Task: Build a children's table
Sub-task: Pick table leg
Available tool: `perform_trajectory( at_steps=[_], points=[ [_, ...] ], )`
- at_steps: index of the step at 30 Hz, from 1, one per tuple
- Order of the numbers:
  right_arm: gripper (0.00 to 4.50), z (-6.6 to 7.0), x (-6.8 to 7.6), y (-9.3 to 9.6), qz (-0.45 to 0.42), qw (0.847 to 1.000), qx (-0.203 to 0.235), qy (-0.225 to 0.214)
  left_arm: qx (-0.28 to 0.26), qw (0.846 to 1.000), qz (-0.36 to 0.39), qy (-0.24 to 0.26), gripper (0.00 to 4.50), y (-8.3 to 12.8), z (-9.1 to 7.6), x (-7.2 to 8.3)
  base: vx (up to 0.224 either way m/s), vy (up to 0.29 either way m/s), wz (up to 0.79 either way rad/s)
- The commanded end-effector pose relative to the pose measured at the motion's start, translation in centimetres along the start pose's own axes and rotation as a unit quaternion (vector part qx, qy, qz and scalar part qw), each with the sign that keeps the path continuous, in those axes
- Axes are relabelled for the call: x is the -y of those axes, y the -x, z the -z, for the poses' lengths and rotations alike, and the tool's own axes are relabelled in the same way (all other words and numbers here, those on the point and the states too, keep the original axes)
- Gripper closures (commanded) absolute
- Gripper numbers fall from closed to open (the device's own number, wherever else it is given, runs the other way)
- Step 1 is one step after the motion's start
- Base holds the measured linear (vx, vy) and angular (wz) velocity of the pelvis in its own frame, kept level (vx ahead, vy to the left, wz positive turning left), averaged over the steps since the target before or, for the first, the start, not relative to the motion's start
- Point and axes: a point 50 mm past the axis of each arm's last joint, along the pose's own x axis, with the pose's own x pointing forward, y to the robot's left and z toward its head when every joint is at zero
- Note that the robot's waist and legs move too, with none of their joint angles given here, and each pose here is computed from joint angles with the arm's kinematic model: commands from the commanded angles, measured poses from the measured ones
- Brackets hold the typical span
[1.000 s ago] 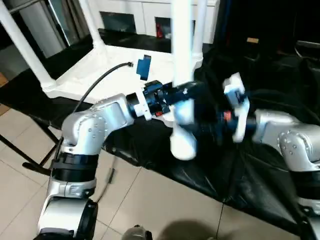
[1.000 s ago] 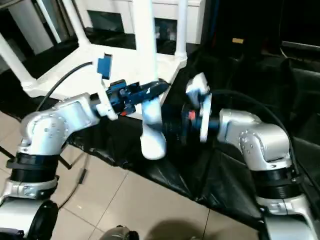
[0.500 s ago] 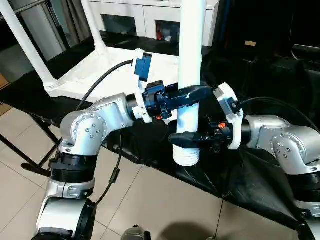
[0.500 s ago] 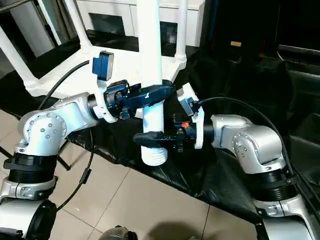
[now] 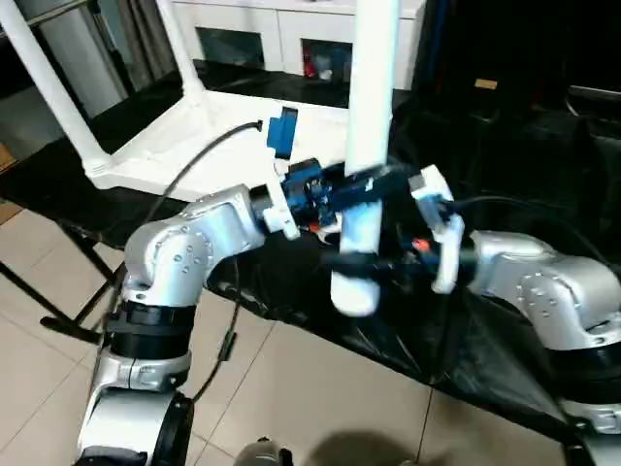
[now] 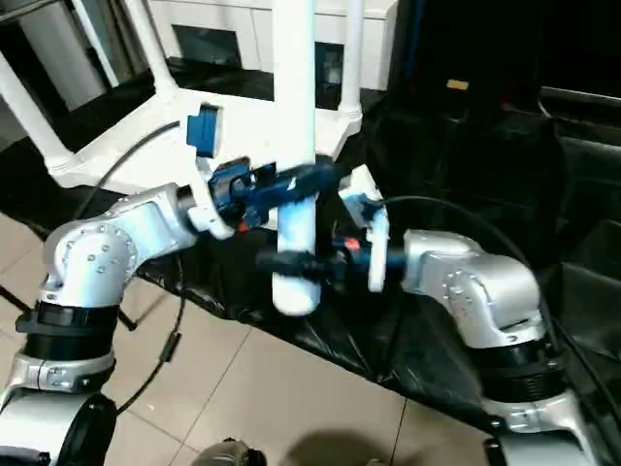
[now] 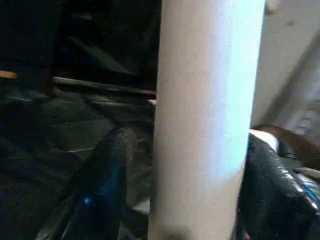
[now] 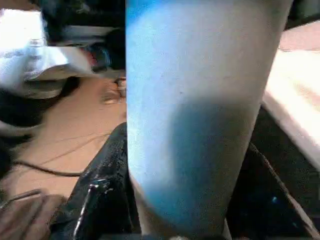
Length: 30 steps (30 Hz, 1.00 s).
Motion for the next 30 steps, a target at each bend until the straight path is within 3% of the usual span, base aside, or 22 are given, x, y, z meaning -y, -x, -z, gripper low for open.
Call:
perform_trajectory(
  at_steps=[1,7,8,12,14,18,24,25,28,30],
  points=[
    [2.56,-0.6,-0.6,-0.2,0.022,0.999,0.010,0.037,0.010,0.997,-0.078,-0.014,1.21,0.4,-0.1,-0.9,0.000,0.000,0.00],
    [2.56,-0.6,-0.7,-0.7,0.059,0.997,0.023,0.042,0.027,0.986,-0.164,-0.015,1.21,0.0,-0.3,-1.4,0.000,0.000,0.00],
    [2.56,-0.5,-0.6,-1.1,0.082,0.995,0.027,0.046,0.037,0.979,-0.199,-0.021,1.47,-0.5,-0.3,-1.5,0.000,0.000,0.00],
    [2.56,-0.3,-0.6,-1.5,0.096,0.994,0.030,0.043,0.039,0.975,-0.217,-0.030,1.59,-1.0,-0.1,-1.4,0.000,0.000,0.00],
    [2.56,-0.1,-0.7,-2.0,0.113,0.992,0.035,0.040,0.036,0.975,-0.219,-0.029,1.96,-1.6,0.5,-0.9,0.000,0.000,0.00],
    [2.56,0.0,-0.9,-2.5,0.143,0.988,0.041,0.041,0.038,0.967,-0.251,-0.025,2.21,-1.8,0.9,-0.8,0.000,0.000,0.00],
    [2.56,-0.1,-0.5,-3.0,0.179,0.982,0.046,0.039,0.038,0.975,-0.217,-0.028,2.56,-1.8,0.9,-0.5,0.000,0.000,0.00],
    [2.00,-0.1,-0.5,-3.0,0.179,0.982,0.046,0.039,0.038,0.975,-0.217,-0.028,2.58,-1.8,0.9,-0.5,0.000,0.000,0.00],
    [1.86,0.1,-0.1,-2.6,0.182,0.982,0.040,0.034,0.029,0.981,-0.186,-0.040,2.59,-1.5,0.9,-0.5,0.000,0.000,0.00],
    [1.60,-0.4,0.1,-1.7,0.151,0.988,0.028,0.033,0.027,0.989,-0.139,-0.040,2.60,-1.1,-0.1,-0.3,0.000,0.000,0.00]
  ],
)
